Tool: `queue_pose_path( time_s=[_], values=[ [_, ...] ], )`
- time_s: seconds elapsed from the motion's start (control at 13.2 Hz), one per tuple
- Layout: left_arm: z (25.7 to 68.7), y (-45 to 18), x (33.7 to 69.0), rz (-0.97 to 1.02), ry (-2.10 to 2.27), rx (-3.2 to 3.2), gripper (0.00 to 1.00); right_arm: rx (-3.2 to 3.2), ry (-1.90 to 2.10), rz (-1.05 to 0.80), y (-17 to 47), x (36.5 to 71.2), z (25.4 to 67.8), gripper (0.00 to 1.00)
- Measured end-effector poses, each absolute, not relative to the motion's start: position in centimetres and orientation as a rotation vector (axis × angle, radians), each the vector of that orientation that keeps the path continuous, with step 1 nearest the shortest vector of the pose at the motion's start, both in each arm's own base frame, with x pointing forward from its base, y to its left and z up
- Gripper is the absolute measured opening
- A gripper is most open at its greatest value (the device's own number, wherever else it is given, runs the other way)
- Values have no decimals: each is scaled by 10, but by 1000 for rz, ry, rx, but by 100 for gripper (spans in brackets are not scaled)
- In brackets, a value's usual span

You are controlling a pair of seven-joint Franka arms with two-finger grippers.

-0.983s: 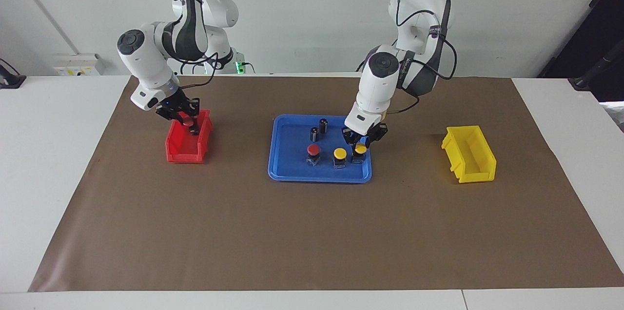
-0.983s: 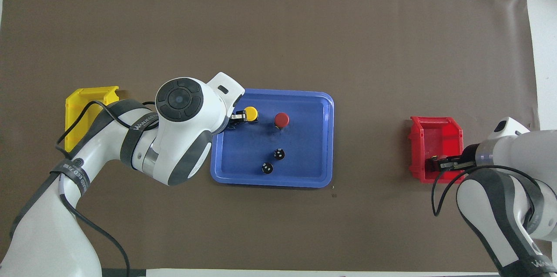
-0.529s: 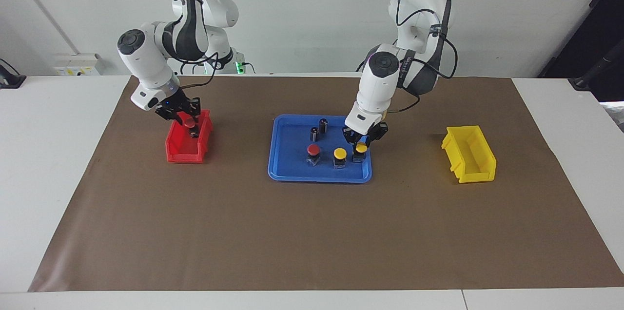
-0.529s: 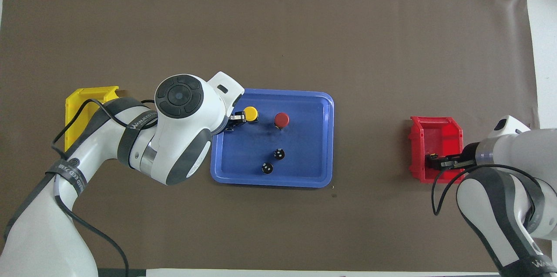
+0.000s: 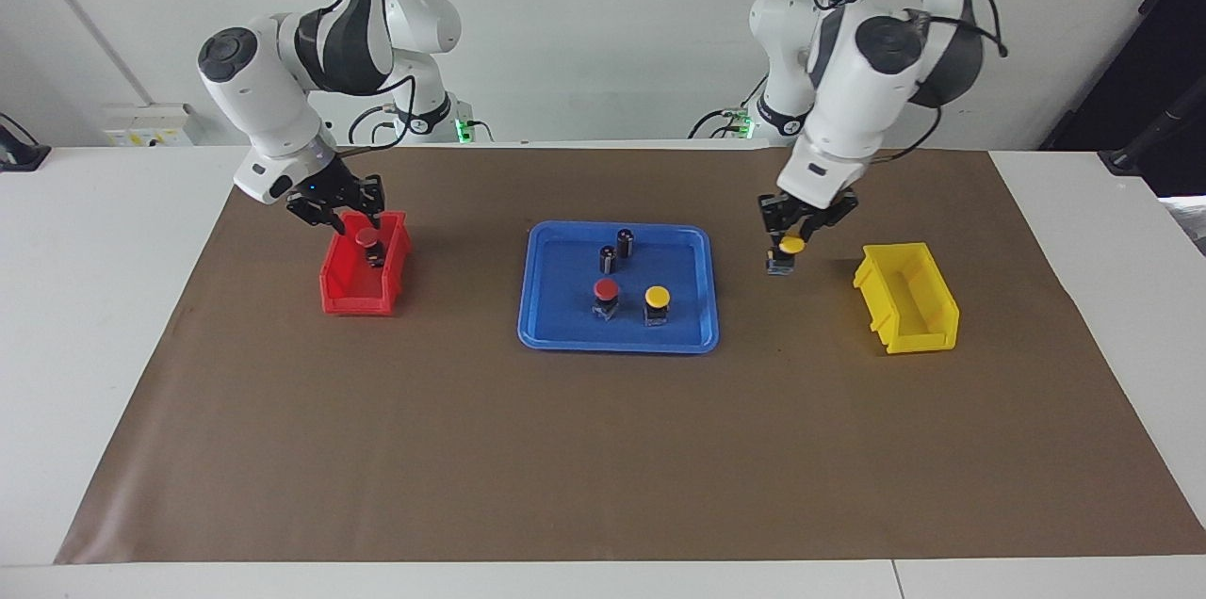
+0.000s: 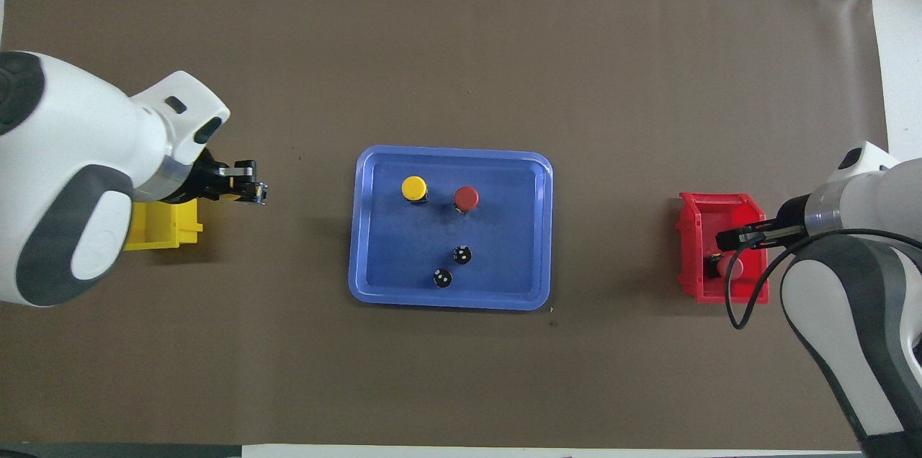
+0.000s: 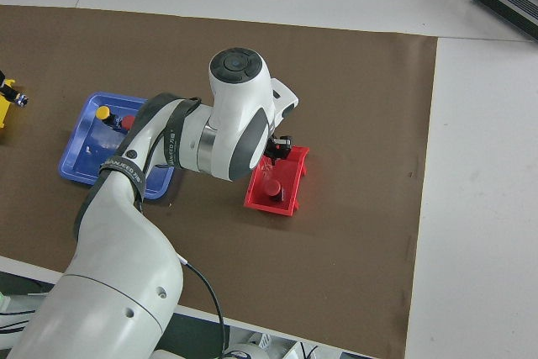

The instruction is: Sort red and yellow buttons by color

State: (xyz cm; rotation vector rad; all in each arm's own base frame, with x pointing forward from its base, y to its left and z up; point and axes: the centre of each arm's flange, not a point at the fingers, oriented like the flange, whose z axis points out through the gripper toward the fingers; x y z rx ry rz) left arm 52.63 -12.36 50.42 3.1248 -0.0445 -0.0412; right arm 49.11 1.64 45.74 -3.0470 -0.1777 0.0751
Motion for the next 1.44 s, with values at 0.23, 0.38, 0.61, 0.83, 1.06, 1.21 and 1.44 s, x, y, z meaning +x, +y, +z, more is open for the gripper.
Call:
queue_pose_path(
  time_s=[0.23, 0.38, 0.61, 0.83, 1.06, 1.21, 1.44],
  values=[
    [501, -46, 538, -43, -92, 3118, 41, -3038, -42, -33, 125, 531, 502, 67],
    [493, -15, 539, -42, -78, 3117, 41, -3070, -24, -101, 211, 547, 516, 70],
    [476, 4, 537, -32, -58, 3117, 41, -3094, -20, -157, 311, 558, 482, 74],
    [453, 12, 533, -45, -44, 3129, 41, -3101, -37, -176, 358, 558, 432, 74],
    [428, 31, 530, -12, 2, 3133, 41, -3099, -55, -162, 370, 560, 406, 74],
    [413, 36, 527, -12, 15, 3134, 41, -3086, -50, -150, 376, 558, 389, 74],
    [387, 36, 523, -6, 15, 3135, 41, -3074, -27, -137, 382, 551, 366, 74]
  ],
)
